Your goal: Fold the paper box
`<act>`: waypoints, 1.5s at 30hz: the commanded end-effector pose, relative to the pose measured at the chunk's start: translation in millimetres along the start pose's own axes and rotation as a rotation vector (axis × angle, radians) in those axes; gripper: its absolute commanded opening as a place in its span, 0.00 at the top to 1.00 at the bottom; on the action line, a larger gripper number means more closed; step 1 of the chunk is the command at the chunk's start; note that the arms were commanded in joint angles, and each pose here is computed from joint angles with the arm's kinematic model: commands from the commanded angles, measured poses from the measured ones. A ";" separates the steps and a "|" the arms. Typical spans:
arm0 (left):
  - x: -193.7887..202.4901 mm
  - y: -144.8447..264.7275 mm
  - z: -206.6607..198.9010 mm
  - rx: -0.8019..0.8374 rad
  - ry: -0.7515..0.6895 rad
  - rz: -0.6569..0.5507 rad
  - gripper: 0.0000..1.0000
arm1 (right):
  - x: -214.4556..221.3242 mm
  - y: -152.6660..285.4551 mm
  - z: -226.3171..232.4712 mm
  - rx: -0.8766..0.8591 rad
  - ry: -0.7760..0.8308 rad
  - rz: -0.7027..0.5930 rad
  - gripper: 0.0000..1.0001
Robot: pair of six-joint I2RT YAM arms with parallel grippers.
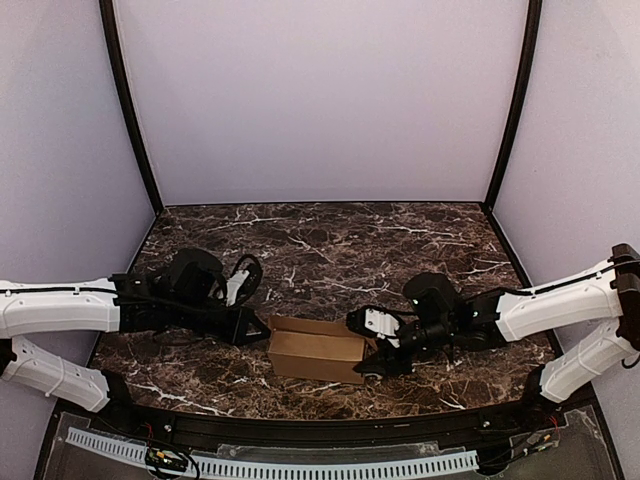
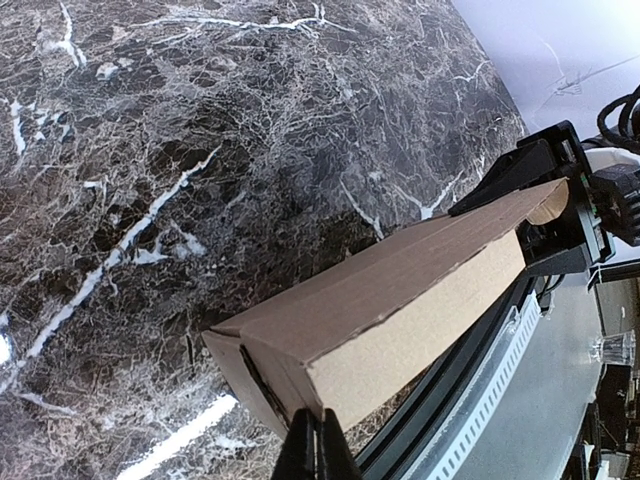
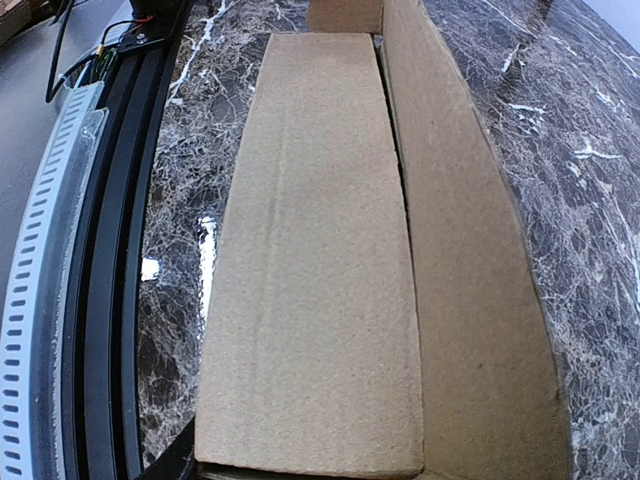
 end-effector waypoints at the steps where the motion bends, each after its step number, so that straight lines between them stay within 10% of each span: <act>1: 15.1 -4.3 -0.6 0.016 0.000 0.051 0.99 | -9.8 -1.8 -3.7 0.063 0.015 -0.058 0.71; 45: 37.8 -10.8 4.2 -0.044 0.003 0.097 0.99 | -0.9 -6.5 -4.6 0.130 -0.008 -0.061 0.58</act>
Point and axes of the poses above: each gripper's point midway between its finger pads, its own y axis back along the fingers, its own z axis along the line the jaws close on, x = y × z, the point moved 8 cm from there along y, back along the fingers, and after that the axes turned 8 degrees about -y, right-handed, at the moved point
